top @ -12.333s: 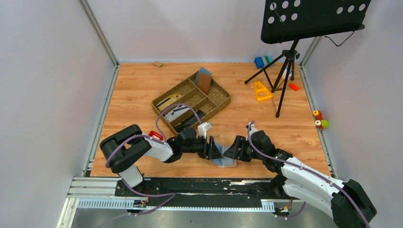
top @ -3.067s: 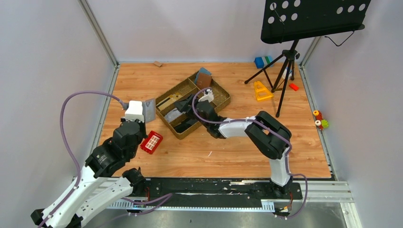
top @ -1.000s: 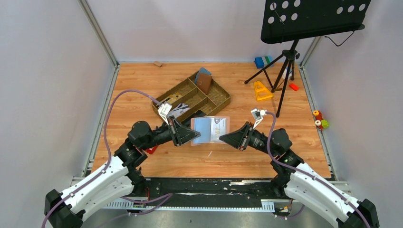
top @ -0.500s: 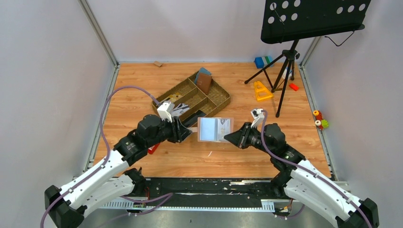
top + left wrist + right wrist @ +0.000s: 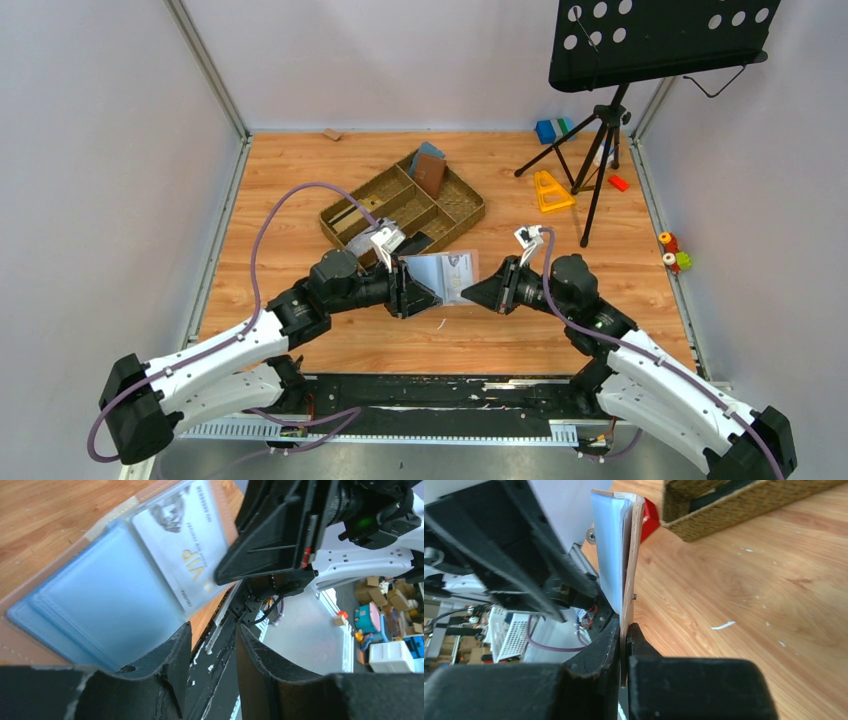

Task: Take the credit cards out of the card holder
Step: Remove the credit card from the card holder.

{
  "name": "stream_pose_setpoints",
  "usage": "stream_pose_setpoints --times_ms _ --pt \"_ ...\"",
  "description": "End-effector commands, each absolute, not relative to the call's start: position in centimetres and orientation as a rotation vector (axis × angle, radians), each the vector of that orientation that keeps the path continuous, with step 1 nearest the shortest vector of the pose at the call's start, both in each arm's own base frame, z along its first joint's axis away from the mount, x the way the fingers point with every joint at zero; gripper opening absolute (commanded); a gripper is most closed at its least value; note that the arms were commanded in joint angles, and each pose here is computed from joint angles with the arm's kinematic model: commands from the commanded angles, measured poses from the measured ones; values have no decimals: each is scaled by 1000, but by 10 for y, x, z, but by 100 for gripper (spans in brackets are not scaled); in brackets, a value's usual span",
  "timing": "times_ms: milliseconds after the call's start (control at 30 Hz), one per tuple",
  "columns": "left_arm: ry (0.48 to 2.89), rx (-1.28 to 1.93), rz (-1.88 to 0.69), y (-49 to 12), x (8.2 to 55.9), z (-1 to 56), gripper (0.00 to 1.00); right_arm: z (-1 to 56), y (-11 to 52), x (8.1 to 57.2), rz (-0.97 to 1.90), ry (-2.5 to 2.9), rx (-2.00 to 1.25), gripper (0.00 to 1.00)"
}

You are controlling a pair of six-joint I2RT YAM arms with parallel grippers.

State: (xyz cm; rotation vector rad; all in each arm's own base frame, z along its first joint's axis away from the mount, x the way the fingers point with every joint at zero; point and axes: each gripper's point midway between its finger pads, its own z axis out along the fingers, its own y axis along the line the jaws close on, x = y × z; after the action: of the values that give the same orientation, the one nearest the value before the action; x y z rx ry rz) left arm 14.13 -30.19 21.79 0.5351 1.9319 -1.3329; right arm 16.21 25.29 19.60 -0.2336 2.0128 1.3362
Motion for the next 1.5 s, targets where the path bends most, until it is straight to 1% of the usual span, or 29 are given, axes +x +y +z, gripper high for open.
stream_pose_setpoints --times_ms 0,267,433,633,833,1000,1033,1133,1167,1233,1333,1467 --pt "1908 476 -1401 -305 147 229 44 244 262 151 1495 1820 -303 0" --pt "1919 432 -1463 -301 149 229 45 256 268 133 1670 1769 -322 0" --pt "1889 388 -1533 -295 149 234 42 261 272 129 1765 1724 -304 0" --pt "1950 376 -1569 -298 148 223 41 267 276 123 1862 1688 -326 0" --pt "1973 346 -1590 -300 150 219 39 272 277 119 1900 1649 -352 0" --pt "1904 287 -1676 -301 150 229 34 270 277 121 1875 1637 -360 0" --pt "1903 261 -1689 -299 151 230 35 269 276 121 1870 1635 -356 0" --pt "1953 198 -1639 -293 160 221 45 272 273 122 1845 1602 -349 0" --pt "1968 183 -1624 -292 161 217 47 273 271 122 1832 1585 -351 0" --pt "1982 159 -1631 -292 162 213 47 274 268 121 1814 1553 -359 0" --pt "1969 185 -1707 -298 156 216 46 277 266 118 1813 1519 -372 0" --pt "2012 163 -1686 -299 159 207 47 283 264 115 1839 1467 -377 0"
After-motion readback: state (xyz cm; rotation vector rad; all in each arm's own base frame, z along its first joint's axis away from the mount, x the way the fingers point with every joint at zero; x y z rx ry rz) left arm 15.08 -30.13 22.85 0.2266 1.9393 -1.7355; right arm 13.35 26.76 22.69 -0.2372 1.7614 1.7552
